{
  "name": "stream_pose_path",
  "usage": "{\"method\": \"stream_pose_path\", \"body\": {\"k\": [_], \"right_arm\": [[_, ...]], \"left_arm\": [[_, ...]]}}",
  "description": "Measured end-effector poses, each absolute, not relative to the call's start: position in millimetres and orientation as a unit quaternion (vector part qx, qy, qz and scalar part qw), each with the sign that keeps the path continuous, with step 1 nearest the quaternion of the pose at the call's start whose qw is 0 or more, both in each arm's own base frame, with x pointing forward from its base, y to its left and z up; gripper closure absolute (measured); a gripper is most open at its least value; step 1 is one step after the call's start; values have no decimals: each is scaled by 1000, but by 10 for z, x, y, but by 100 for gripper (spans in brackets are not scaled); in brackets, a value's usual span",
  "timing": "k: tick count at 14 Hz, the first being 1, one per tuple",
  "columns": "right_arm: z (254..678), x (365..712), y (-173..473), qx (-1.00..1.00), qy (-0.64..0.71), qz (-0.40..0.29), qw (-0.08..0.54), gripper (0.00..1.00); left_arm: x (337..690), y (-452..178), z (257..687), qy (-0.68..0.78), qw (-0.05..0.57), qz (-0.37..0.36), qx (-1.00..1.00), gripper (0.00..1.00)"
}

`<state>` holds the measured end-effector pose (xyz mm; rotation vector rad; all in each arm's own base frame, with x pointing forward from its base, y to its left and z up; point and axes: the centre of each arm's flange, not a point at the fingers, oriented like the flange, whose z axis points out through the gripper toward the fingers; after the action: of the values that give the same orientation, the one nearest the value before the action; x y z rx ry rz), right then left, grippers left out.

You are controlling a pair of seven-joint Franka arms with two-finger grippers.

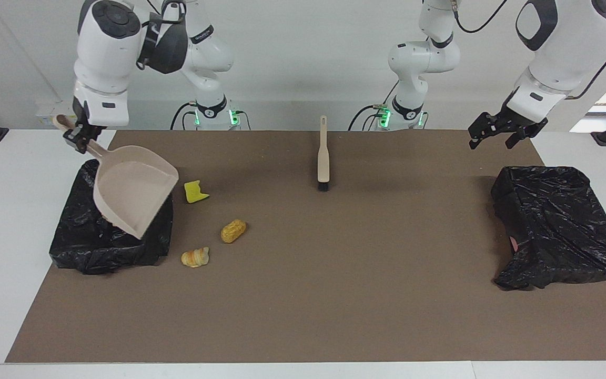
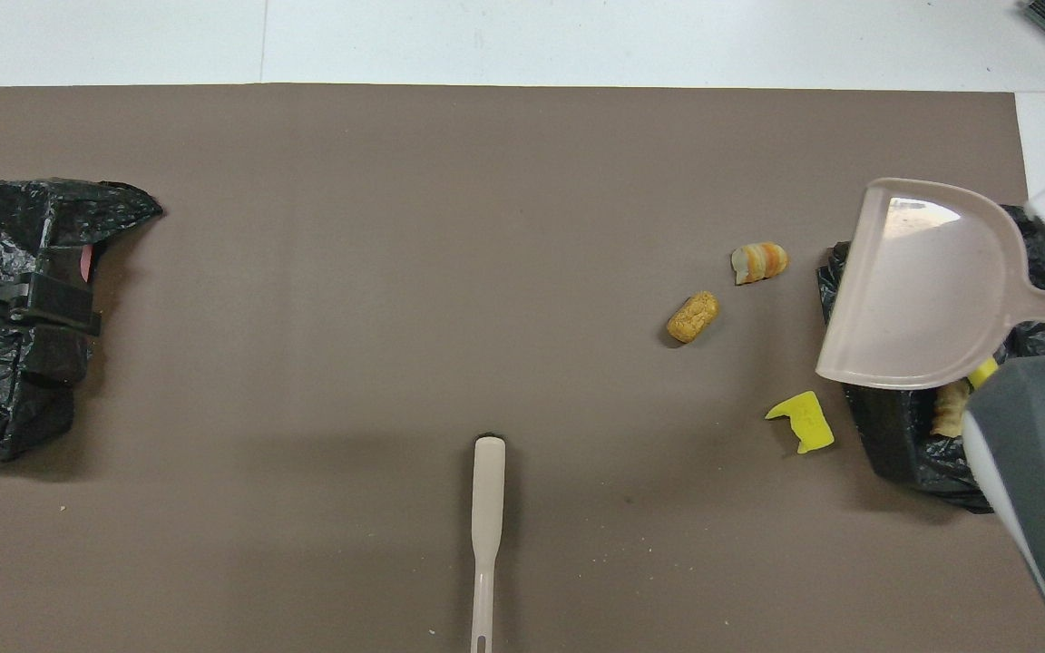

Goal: Sweep and dump trash in bin
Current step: 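Bring the emptied dustpan back to the table center with the right gripper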

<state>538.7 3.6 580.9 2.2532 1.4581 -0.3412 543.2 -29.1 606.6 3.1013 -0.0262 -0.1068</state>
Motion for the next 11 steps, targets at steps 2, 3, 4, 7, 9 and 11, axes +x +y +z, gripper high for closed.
{"method": "stream_pose_path", "body": {"k": [2, 3, 4, 7, 9, 11], "right_arm": [[5670, 5394, 569, 863, 465, -80, 178, 67], [5583, 5407, 827, 888, 427, -66, 159, 67], [5502, 5422, 1053, 908, 391, -56, 140, 67], [5236, 5506, 1799, 958, 267, -38, 100, 67], [5048, 5598, 2293, 979, 187, -34, 77, 67], [4891, 5725, 2686, 991, 120, -23, 52, 67]], "left_arm": [[5452, -291, 6075, -17, 20, -27, 999, 0], [5467, -289, 6075, -28, 20, -22, 999, 0], [5480, -282, 6074, -35, 20, -19, 999, 0], [5489, -257, 6068, -39, 20, -18, 999, 0], [5488, -271, 6068, -41, 20, -18, 999, 0], [5488, -269, 6068, -41, 20, -18, 999, 0]]}}
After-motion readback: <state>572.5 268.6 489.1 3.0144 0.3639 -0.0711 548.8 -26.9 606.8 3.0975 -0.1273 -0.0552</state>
